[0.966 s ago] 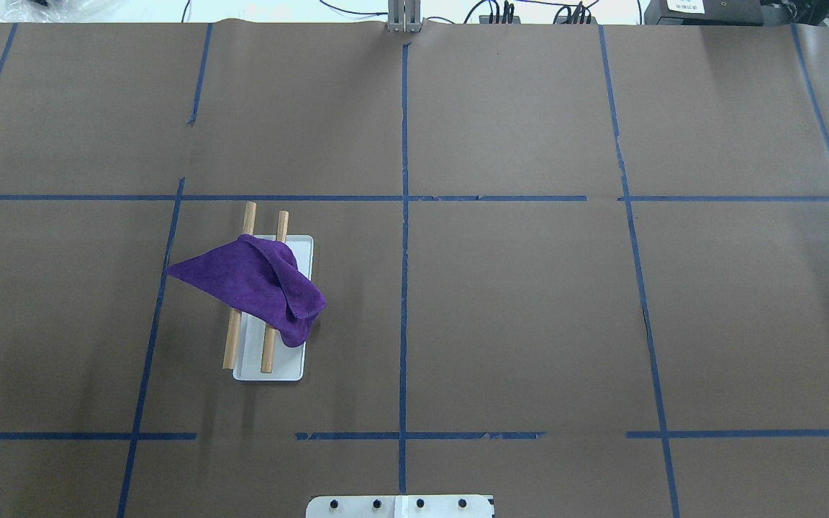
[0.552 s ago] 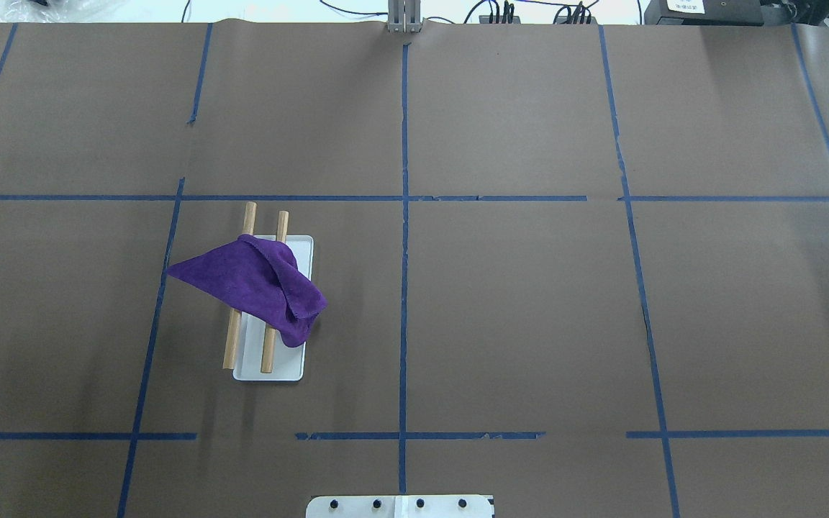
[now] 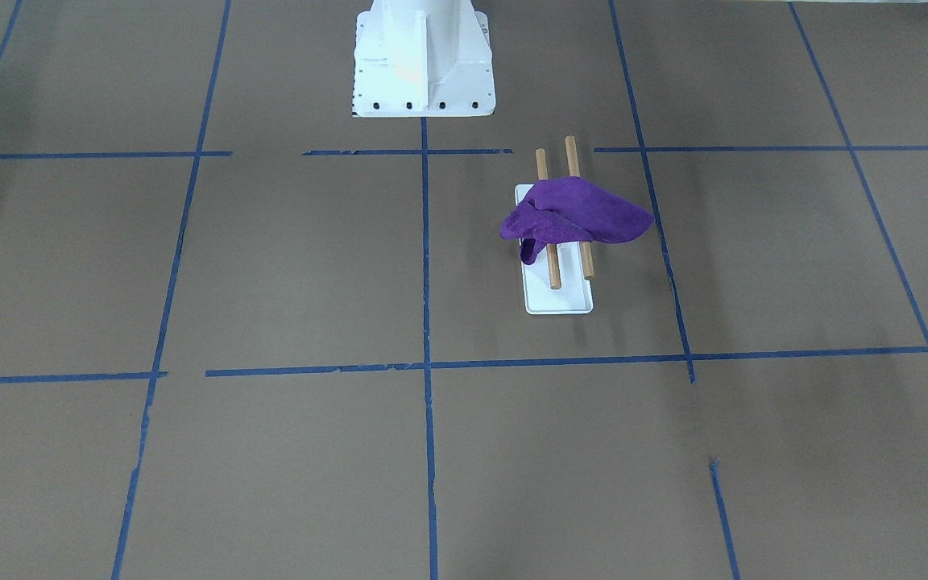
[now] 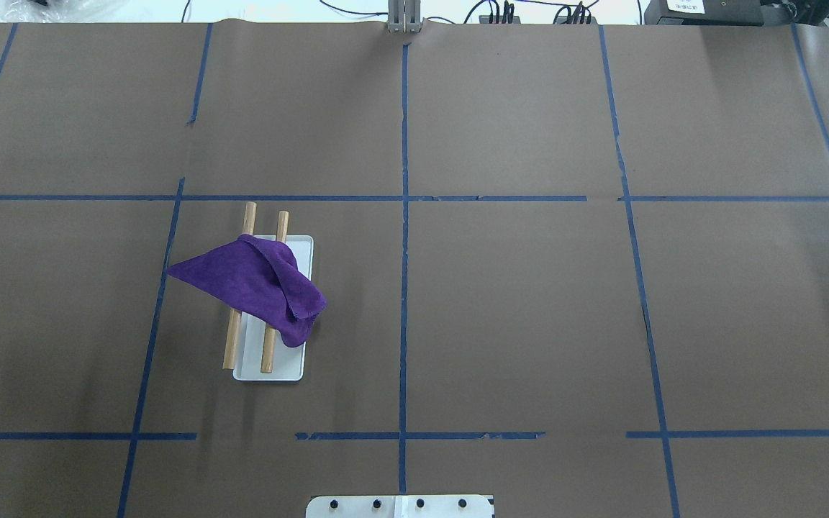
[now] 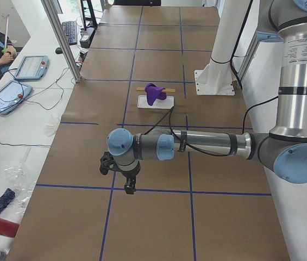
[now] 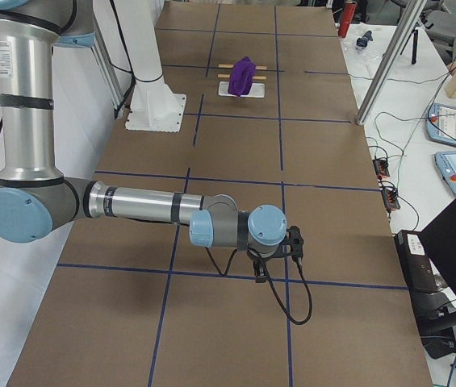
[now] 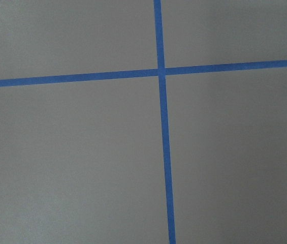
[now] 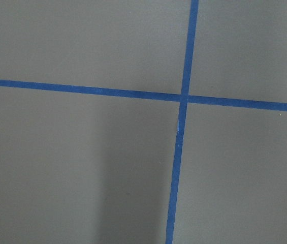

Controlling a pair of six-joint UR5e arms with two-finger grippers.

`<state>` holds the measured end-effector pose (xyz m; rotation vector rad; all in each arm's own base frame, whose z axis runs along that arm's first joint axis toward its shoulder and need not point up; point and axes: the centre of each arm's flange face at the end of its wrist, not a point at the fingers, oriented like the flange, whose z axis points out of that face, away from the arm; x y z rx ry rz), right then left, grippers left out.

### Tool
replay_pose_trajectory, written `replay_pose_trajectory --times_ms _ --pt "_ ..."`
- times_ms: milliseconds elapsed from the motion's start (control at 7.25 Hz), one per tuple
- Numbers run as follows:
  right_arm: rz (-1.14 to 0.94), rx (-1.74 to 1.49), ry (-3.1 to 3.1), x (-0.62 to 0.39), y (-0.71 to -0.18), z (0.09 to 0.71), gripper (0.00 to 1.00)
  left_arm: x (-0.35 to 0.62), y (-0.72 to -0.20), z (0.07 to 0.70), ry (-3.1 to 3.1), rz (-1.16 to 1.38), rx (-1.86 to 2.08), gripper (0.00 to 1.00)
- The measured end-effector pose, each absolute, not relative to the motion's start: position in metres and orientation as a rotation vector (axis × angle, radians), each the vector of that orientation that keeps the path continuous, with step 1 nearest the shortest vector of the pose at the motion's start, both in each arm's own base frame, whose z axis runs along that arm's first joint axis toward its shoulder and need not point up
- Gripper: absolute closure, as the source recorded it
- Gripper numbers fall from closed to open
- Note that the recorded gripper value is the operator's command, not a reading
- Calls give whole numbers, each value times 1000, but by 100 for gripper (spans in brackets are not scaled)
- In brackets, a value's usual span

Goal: Hang towel on rack

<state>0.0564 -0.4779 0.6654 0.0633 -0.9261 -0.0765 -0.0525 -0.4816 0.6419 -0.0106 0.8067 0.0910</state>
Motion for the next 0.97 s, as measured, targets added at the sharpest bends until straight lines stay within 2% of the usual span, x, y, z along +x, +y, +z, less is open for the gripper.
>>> replay_pose_trajectory --times_ms 966 --pt "-81 76 -925 58 -480 662 0 -57 -492 627 804 95 23 0"
